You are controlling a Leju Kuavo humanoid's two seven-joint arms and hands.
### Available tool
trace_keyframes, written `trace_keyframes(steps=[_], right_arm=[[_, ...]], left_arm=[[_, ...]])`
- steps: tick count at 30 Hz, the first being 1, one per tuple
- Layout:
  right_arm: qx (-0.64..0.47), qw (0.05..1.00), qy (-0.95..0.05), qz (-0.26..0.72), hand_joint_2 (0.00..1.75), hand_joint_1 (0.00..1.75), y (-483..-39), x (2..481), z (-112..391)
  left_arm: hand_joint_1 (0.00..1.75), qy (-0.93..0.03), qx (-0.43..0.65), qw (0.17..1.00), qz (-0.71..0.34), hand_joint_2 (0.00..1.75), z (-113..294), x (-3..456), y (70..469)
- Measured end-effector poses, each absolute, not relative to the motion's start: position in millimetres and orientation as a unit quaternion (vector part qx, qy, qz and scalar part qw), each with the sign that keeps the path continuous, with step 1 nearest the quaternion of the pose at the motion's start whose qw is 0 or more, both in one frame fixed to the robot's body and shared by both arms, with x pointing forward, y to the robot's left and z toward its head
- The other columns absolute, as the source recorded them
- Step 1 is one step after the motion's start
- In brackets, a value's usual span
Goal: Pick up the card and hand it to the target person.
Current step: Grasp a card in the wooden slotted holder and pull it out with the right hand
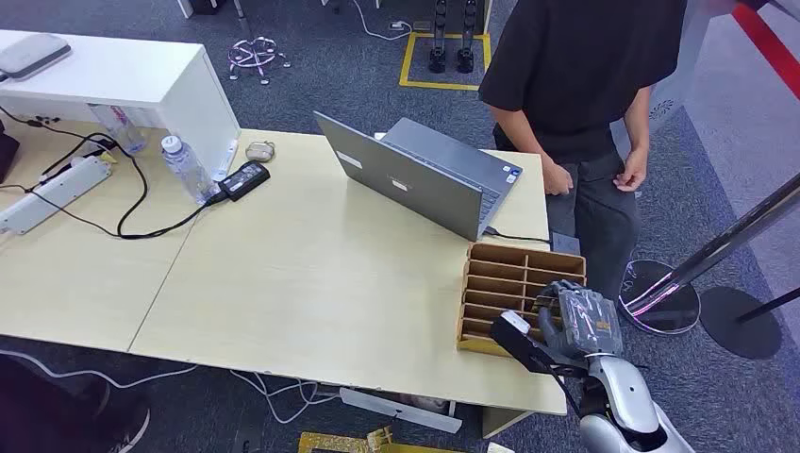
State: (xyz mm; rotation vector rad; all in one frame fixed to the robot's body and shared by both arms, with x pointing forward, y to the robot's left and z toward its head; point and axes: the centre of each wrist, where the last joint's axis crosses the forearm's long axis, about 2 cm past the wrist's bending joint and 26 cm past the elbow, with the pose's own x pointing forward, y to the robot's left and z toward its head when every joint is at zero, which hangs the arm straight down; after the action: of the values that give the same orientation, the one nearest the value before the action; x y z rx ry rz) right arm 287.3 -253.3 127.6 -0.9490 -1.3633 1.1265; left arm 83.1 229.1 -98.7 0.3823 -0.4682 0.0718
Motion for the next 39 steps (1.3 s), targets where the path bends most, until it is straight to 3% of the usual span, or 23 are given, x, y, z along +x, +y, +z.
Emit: trace_keyframes(steps=[15,23,39], right_arm=[[-0.402,0.537,-0.572,0.472,1.75,1.45,-253,289,129],[-0.416,0.525,-0.578,0.466,1.75,1.64,-254,289,130],[-0.436,0.47,-0.654,0.402,1.75,1.6,-261,281,153]], left_arm=[[0.0,-0.229,0.187,0.955,0.036,0.0,-99,83,228],[0.0,-0.228,0.187,0.955,0.036,0.0,-99,83,227],[0.0,-0.23,0.187,0.955,0.035,0.0,-99,82,227]])
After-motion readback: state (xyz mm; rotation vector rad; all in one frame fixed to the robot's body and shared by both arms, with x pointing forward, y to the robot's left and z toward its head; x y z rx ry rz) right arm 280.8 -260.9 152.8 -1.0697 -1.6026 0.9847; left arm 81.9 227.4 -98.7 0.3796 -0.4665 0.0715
